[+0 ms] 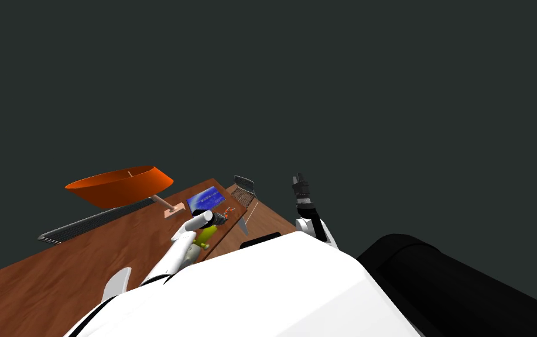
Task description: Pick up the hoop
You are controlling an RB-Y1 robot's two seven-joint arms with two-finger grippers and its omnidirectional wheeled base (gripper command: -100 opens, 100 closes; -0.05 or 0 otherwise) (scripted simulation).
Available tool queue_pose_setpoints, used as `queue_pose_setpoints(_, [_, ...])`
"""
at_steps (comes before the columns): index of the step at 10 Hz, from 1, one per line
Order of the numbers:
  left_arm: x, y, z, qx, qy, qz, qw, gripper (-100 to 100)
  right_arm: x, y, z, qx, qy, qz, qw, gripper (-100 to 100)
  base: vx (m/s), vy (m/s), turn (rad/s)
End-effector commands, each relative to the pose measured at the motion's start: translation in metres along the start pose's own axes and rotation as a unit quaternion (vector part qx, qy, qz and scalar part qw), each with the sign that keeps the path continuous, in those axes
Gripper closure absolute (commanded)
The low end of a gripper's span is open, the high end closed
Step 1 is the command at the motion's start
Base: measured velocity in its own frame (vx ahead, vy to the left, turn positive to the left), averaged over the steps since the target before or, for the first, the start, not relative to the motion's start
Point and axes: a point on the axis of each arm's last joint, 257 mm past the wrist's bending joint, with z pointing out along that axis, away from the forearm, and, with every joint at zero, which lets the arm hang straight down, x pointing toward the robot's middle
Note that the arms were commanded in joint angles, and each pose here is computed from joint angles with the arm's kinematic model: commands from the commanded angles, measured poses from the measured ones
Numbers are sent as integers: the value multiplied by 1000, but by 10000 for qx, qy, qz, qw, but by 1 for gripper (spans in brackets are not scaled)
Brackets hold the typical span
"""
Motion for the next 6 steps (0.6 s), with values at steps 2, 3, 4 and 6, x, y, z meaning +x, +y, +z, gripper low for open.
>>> queue_pose_setpoints(2, [0, 0, 0, 0, 0, -3, 10000, 0, 0, 0, 0, 0, 0, 0, 10000, 0, 0, 0, 0])
queue_pose_setpoints(3, [4, -6, -7, -7, -7, -11, 10000, 100, 0, 0, 0, 0, 0, 0, 10000, 0, -32, -6, 3])
queue_pose_setpoints(4, [5, -9, -10, -13, -12, -13, 10000, 100, 0, 0, 0, 0, 0, 0, 10000, 0, -52, -6, 4])
queue_pose_setpoints(6, [5, -9, -9, -4, -5, -9, 10000, 0, 0, 0, 0, 0, 0, 0, 10000, 0, -11, -1, 1])
